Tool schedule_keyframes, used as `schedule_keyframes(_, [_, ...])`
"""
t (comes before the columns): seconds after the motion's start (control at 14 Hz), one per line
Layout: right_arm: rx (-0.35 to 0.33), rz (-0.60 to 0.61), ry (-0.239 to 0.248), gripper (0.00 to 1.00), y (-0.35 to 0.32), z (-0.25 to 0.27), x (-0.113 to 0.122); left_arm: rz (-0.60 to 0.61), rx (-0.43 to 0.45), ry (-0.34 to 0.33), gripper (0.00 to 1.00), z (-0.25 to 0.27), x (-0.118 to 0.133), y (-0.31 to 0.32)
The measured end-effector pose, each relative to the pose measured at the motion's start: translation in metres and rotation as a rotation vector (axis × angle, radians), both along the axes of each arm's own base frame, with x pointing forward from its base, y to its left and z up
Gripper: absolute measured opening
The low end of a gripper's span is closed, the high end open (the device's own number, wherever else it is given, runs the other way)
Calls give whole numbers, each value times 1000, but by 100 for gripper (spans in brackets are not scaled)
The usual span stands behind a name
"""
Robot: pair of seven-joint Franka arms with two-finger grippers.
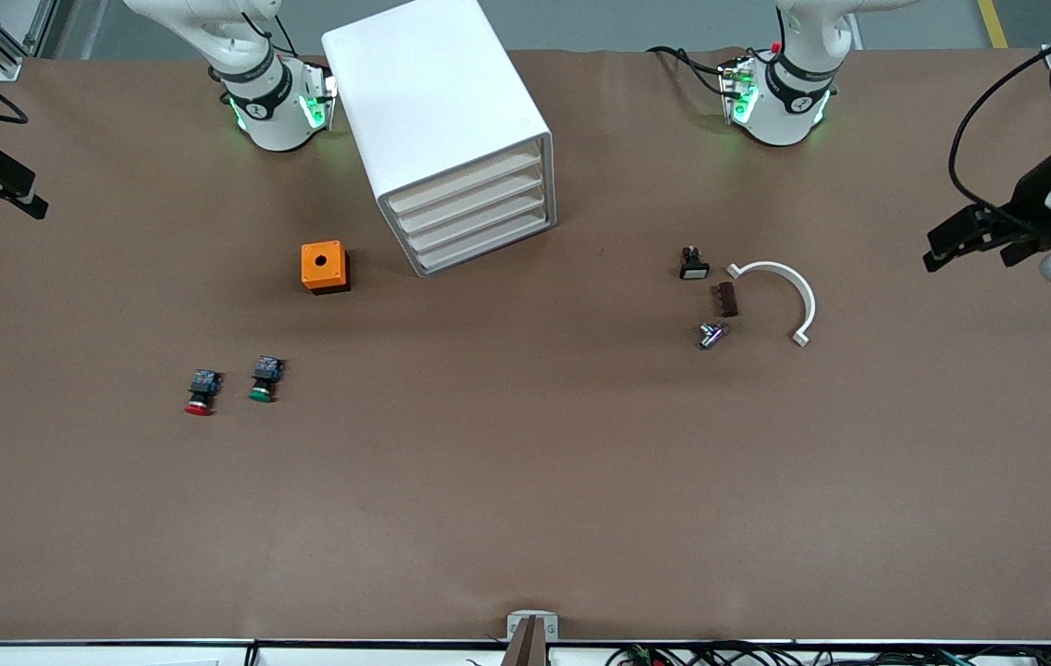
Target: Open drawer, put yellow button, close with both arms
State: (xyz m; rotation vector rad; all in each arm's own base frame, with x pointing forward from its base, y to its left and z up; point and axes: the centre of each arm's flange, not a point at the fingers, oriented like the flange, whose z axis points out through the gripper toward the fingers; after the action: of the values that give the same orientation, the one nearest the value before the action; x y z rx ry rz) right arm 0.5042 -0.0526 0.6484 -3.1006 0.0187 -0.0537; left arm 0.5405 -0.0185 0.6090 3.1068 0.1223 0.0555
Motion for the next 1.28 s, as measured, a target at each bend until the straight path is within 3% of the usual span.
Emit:
schedule_keyframes(0.28, [-19,6,4,100,-2,0,0,4,2,-22,100,14,-4,3])
schedule_keyframes(1.28, [-20,8,17,100,-2,-1,-2,-3,0,23,100,4,2,1])
